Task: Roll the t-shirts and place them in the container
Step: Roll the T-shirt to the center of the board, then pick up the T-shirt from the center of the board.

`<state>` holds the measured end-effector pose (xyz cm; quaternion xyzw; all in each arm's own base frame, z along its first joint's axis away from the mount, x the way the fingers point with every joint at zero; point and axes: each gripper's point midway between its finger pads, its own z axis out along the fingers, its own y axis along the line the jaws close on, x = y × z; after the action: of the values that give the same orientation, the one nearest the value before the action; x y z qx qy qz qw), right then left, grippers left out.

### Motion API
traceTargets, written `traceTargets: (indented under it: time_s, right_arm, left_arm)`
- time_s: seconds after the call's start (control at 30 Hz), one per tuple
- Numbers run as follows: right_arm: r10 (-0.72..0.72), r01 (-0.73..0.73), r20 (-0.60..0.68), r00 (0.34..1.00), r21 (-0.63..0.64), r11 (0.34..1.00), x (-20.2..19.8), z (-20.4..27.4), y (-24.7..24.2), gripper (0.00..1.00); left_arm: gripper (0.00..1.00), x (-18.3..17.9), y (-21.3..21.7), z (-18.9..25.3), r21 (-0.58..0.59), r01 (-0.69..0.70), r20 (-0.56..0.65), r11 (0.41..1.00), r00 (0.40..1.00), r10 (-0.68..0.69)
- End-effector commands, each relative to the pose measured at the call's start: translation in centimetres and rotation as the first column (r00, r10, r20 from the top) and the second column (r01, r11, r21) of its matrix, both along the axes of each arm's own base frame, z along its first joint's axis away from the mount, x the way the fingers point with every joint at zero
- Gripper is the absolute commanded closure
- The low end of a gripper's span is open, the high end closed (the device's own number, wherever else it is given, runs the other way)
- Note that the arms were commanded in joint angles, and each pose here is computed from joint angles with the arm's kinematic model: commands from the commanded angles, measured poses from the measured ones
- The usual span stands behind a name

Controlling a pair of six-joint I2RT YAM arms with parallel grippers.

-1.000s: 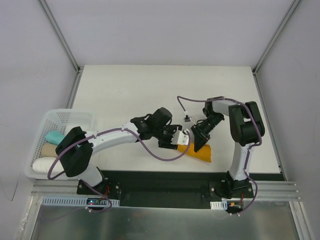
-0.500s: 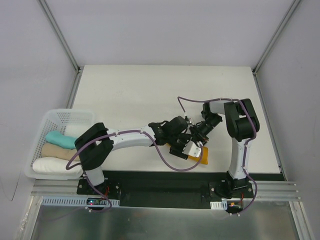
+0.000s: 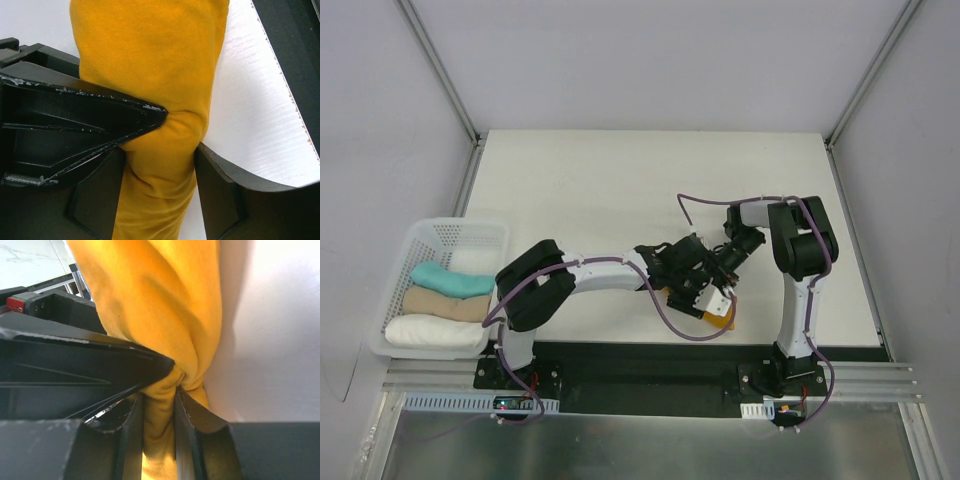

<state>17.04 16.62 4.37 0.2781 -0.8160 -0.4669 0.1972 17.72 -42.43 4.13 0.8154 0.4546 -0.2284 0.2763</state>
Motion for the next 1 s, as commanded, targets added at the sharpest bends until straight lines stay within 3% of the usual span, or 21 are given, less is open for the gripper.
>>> traceTargets:
  time_s: [0.0,0.07,0.13,0.17,0.2,0.4,0.53,0.63,0.77,0.8,0.87,0.97]
  right_arm:
    - [-0.005,0.004,0.022,1.0,0.014,1.0,0.5,0.0,0.5,0.75]
    - [-0.017,0.016,0.045,0.999,0.026,1.0,1.0,0.2,0.4,0.72]
    - [-0.034,0.031,0.077,0.996,0.037,0.999,1.7,0.8,0.4,0.58]
    - [-0.046,0.043,0.089,0.995,0.038,0.998,2.2,1.1,0.3,0.24]
    - [-0.058,0.053,0.121,0.991,0.043,0.998,3.1,1.5,0.1,0.04]
    - [-0.217,0.194,0.261,0.941,0.112,0.975,9.2,7.0,-4.6,0.04]
    - [-0.421,0.396,0.349,0.837,0.144,0.907,14.1,10.6,-11.2,0.04]
    - [-0.429,0.419,0.4,0.81,0.116,0.9,14.2,11.0,-14.3,0.04]
    - [-0.484,0.475,0.42,0.768,0.134,0.87,13.7,12.4,-16.5,0.04]
    - [-0.512,0.502,0.428,0.744,0.148,0.852,13.6,13.1,-17.1,0.04]
    - [-0.54,0.526,0.439,0.718,0.165,0.834,13.5,13.9,-17.7,0.04]
    - [-0.564,0.55,0.477,0.674,0.185,0.814,13.3,15.3,-18.4,0.04]
  left_arm:
    - [0.47,-0.8,0.5,-3.6,0.069,0.068,-0.006,0.995,0.998,-0.067]
    - [0.51,-1.1,1.0,-4.5,0.097,0.08,-0.014,0.992,0.997,-0.079]
    - [0.52,-1.4,1.7,-5.3,0.124,0.1,-0.027,0.987,0.995,-0.098]
    - [0.53,-1.7,2.1,-5.7,0.136,0.108,-0.035,0.985,0.994,-0.104]
    - [0.54,-1.8,2.1,-5.9,0.142,0.111,-0.04,0.984,0.994,-0.107]
    - [0.54,-2.5,2.8,-7.1,0.198,0.121,-0.088,0.973,0.991,-0.105]
    - [0.53,-3.0,3.0,-7.8,0.221,0.139,-0.121,0.965,0.986,-0.114]
    - [0.53,-3.1,3.0,-8.4,0.241,0.147,-0.136,0.959,0.984,-0.116]
    - [0.75,-3.7,3.7,-9.6,0.291,0.176,-0.138,0.94,0.98,-0.141]
    - [0.88,-3.6,3.9,-10.0,0.306,0.173,-0.136,0.936,0.981,-0.136]
    - [1.0,-3.5,4.1,-9.9,0.33,0.159,-0.139,0.931,0.983,-0.118]
    - [1.0,-3.2,4.0,-9.4,0.345,0.139,-0.141,0.928,0.985,-0.095]
